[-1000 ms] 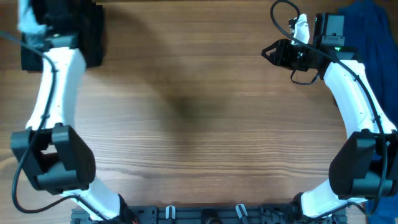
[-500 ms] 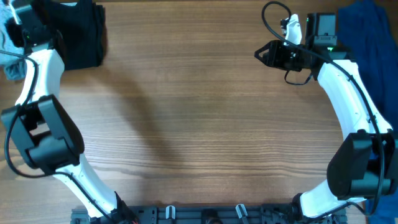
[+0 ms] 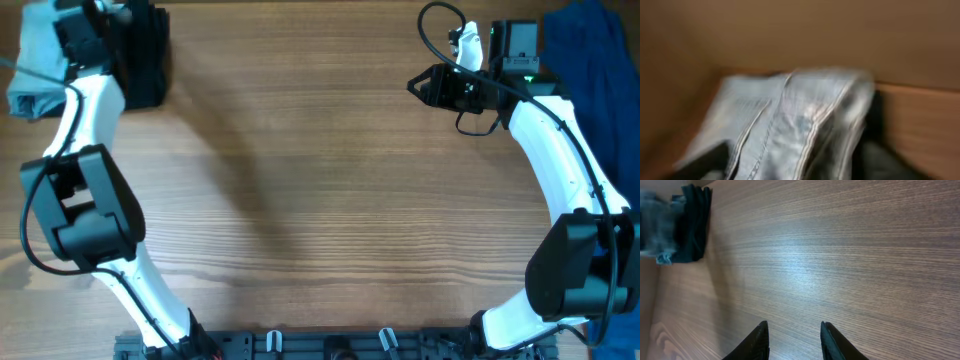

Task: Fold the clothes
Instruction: 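Release the shorts on the black garment and lift the left gripper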

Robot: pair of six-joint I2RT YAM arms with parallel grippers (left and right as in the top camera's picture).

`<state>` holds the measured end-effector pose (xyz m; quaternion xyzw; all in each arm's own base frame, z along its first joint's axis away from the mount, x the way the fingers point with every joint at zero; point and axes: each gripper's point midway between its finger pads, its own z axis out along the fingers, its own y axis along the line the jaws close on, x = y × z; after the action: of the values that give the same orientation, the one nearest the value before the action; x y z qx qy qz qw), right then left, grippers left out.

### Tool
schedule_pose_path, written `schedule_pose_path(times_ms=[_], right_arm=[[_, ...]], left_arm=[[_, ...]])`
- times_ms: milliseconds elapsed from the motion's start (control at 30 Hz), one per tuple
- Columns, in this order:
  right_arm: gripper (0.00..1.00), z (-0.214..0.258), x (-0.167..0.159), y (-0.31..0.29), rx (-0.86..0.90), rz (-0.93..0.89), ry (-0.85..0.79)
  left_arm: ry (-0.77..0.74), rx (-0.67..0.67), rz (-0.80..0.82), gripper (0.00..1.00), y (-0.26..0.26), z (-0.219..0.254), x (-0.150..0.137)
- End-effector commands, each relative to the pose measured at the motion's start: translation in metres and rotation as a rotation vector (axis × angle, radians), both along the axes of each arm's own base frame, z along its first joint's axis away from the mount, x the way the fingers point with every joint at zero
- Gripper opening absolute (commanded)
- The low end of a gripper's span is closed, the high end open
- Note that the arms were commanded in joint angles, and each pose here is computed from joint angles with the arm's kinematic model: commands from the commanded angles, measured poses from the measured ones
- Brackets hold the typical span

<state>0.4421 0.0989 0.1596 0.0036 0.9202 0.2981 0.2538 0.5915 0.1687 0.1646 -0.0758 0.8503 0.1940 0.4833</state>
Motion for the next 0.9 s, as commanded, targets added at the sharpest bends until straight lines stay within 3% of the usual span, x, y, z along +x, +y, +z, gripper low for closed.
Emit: schedule_pose_path(times_ms=[0, 167, 333, 433, 567, 600, 633, 800, 867], right_arm=[[0.34, -0.010, 0.000, 0.001, -0.005, 0.006, 0.016], [0.34, -0.010, 0.000, 0.001, 0.000, -0.003, 0.022], [0.35, -0.009, 0.000, 0.001, -0.017, 0.025, 0.001], [0.55, -0.005, 0.003, 0.002, -0.088, 0.135, -0.109], [0.73, 0.009, 0.008, -0.010, -0.193, 0.134, -0.191], [0.81, 0.020, 0.006, -0.010, -0.189, 0.129, -0.213], [0.99, 0.030, 0.005, -0.009, -0.183, 0.120, -0.233], [0.99, 0.104, -0.011, -0.010, -0.169, 0.078, -0.401], [1.00, 0.145, -0.032, -0.010, -0.171, 0.070, -0.493]], left_arm=[[-0.029, -0.133, -0.315, 1.00, -0.098, 0.014, 0.018], [-0.046, -0.101, -0.228, 1.00, -0.110, 0.025, 0.018], [-0.076, -0.199, -0.132, 1.00, -0.106, 0.048, 0.002], [-0.010, -0.277, -0.192, 1.00, -0.130, 0.060, -0.022], [0.108, -0.294, -0.190, 1.00, -0.138, 0.044, -0.044], [0.137, -0.298, -0.186, 1.00, -0.138, 0.038, -0.048], [0.159, -0.301, -0.183, 1.00, -0.139, 0.034, -0.051], [0.189, -0.304, -0.178, 1.00, -0.139, 0.029, -0.056], [0.190, -0.305, -0.179, 1.00, -0.139, 0.028, -0.056]])
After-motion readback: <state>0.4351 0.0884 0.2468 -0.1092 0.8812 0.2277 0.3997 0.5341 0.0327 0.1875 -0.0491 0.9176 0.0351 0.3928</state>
